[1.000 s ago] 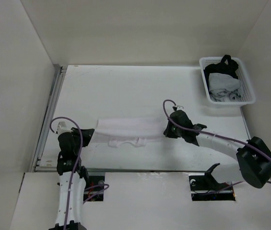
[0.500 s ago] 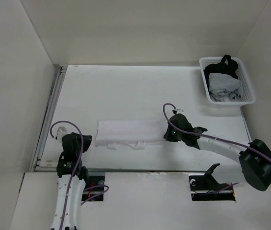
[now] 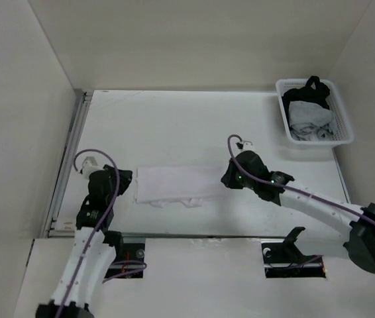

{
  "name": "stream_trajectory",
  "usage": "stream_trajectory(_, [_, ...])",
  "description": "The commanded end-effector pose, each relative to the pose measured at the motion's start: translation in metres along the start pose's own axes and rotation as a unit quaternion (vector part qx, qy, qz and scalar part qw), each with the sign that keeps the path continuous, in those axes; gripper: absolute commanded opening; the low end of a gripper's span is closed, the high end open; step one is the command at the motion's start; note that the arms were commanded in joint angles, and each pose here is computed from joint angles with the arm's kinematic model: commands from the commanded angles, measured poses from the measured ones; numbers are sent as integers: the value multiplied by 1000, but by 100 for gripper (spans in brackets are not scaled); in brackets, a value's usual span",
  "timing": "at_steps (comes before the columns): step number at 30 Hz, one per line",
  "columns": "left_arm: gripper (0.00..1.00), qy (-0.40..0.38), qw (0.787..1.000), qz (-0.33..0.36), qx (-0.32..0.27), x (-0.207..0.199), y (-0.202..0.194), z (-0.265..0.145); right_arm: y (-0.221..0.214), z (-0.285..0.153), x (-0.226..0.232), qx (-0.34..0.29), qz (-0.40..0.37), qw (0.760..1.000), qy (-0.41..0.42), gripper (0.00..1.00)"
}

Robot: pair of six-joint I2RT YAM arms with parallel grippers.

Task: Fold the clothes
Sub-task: Fold the tank top

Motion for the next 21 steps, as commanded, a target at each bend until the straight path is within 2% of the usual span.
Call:
stream_trajectory(1, [24, -71, 994, 39, 78, -51, -40, 16, 24, 20, 42, -26, -32, 998, 42, 8])
stream_trajectory(3, [24, -84, 985, 75, 131, -66, -83, 22, 18, 42, 55, -7, -42, 998, 44, 3])
stream_trajectory(5, [24, -91, 973, 113, 177, -74, -129, 24, 3, 60, 66, 12, -46, 998, 42, 2])
stream_trajectory(7, [23, -95, 961, 147, 216, -73, -171, 22, -13, 69, 72, 28, -47, 998, 44, 2])
stream_trajectory(9, [21, -89, 954, 163, 233, -64, -195, 25, -32, 79, 72, 44, -46, 997, 40, 2])
stream_trajectory(11, [21, -74, 957, 154, 236, -49, -202, 30, -46, 84, 67, 54, -38, 997, 31, 2])
stream_trajectory(16, [21, -54, 965, 121, 225, -21, -187, 37, -66, 85, 55, 66, -24, 997, 26, 4])
stream_trajectory(21, [22, -82, 967, 97, 220, -22, -173, 21, -42, 56, 64, 24, -17, 998, 58, 20])
Point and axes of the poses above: each gripper's point midway between its finger pads, its own z axis out along the fingers, its own x axis along the line the jaws close on, y = z × x, the point moved 2 cm from there along -z, back along the fingers, and after that the axes turned 10 degrees about -z, right-handed, at the moved point
